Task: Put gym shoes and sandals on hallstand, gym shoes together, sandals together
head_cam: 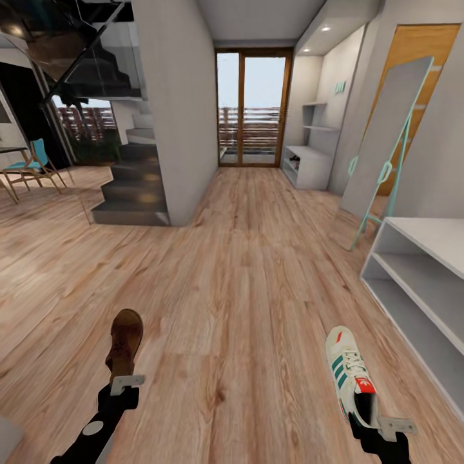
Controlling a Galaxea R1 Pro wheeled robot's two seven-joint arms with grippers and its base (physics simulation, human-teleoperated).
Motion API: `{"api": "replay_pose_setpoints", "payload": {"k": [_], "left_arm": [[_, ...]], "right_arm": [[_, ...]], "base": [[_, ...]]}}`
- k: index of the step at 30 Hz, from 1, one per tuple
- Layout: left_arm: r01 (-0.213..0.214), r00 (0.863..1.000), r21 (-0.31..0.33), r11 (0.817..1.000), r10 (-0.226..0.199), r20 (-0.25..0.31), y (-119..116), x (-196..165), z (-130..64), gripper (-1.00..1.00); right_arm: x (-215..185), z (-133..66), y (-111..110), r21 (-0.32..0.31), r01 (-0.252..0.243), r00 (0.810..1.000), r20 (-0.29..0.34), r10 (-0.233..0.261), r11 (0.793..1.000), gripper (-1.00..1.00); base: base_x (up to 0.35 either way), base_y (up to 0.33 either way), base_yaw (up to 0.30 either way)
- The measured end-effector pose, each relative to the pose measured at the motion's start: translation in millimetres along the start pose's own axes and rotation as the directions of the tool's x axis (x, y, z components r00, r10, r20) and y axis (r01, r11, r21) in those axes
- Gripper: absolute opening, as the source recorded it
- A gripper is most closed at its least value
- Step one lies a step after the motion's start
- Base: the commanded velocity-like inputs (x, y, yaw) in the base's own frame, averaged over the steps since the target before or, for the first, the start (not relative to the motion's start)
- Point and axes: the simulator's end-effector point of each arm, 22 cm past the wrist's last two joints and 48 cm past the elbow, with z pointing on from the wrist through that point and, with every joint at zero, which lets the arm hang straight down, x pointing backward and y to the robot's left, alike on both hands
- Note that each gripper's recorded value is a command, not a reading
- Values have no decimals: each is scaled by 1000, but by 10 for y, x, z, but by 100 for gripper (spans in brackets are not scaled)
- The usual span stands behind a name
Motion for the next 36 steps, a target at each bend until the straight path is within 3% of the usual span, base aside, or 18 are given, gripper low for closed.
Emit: {"api": "replay_pose_setpoints", "payload": {"k": [36], "left_arm": [[-2, 1000, -5, 1000, 2, 11, 33, -50, 6, -100]], "right_arm": [[1, 0, 2, 0, 2, 1000, 0, -2, 1000, -100]], "base": [[340, -15, 38]]}}
